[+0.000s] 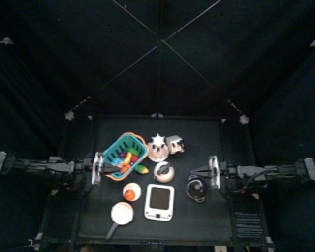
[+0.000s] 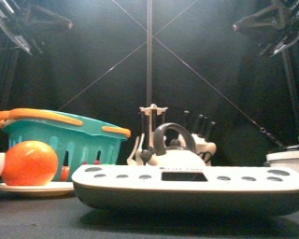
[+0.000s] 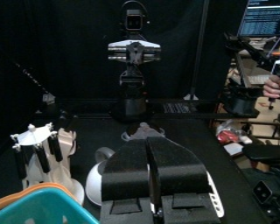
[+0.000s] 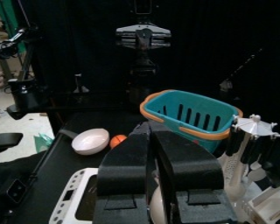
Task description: Grab carrot
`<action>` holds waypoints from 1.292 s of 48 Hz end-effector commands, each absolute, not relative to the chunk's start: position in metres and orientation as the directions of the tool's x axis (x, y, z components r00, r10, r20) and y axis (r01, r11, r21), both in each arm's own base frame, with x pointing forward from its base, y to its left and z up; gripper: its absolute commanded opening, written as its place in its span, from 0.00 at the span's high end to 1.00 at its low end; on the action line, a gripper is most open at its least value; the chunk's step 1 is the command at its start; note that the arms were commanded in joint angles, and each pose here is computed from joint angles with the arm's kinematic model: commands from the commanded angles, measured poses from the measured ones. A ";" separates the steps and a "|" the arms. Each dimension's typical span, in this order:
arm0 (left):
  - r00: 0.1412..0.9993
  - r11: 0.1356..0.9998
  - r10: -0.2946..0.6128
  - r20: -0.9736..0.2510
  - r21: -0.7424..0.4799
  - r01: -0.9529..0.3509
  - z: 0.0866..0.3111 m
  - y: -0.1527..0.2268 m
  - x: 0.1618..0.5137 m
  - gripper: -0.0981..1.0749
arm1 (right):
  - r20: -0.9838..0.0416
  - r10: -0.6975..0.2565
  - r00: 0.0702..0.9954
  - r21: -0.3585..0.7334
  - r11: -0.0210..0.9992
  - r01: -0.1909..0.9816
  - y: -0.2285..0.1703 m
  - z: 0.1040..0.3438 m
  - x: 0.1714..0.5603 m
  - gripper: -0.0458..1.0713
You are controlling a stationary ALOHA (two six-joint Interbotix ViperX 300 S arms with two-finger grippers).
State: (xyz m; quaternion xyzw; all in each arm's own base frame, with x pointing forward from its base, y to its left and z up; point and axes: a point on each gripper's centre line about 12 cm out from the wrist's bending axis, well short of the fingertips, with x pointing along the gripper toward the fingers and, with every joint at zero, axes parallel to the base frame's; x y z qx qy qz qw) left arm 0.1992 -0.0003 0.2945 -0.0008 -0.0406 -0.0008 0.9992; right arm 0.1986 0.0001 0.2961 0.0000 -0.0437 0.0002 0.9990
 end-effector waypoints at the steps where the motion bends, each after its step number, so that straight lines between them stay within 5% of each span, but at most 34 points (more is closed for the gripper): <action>1: 1.000 0.997 0.012 -0.004 -0.076 -0.012 0.281 0.001 0.207 0.94 | 0.055 -0.004 0.998 -0.003 1.000 0.004 -0.001 0.289 0.204 0.99; 15: 0.980 0.977 0.056 -0.193 -0.193 -0.094 0.266 0.011 0.213 0.93 | -0.057 -0.003 0.998 -0.020 1.000 0.002 -0.001 0.265 0.221 0.93; 30: 0.946 0.960 0.118 -0.303 -0.209 -0.186 0.257 0.028 0.222 0.90 | -0.063 -0.013 0.998 -0.020 1.000 0.012 -0.004 0.264 0.222 0.93; 47: 0.797 0.925 0.128 -0.590 -0.218 -0.310 0.254 0.054 0.240 0.66 | -0.069 -0.021 0.997 -0.017 1.000 0.020 -0.005 0.262 0.222 0.93; 62: 0.665 0.919 0.103 -0.740 -0.185 -0.348 0.223 0.062 0.244 0.42 | -0.083 -0.021 0.996 -0.015 1.000 0.019 -0.006 0.259 0.223 0.93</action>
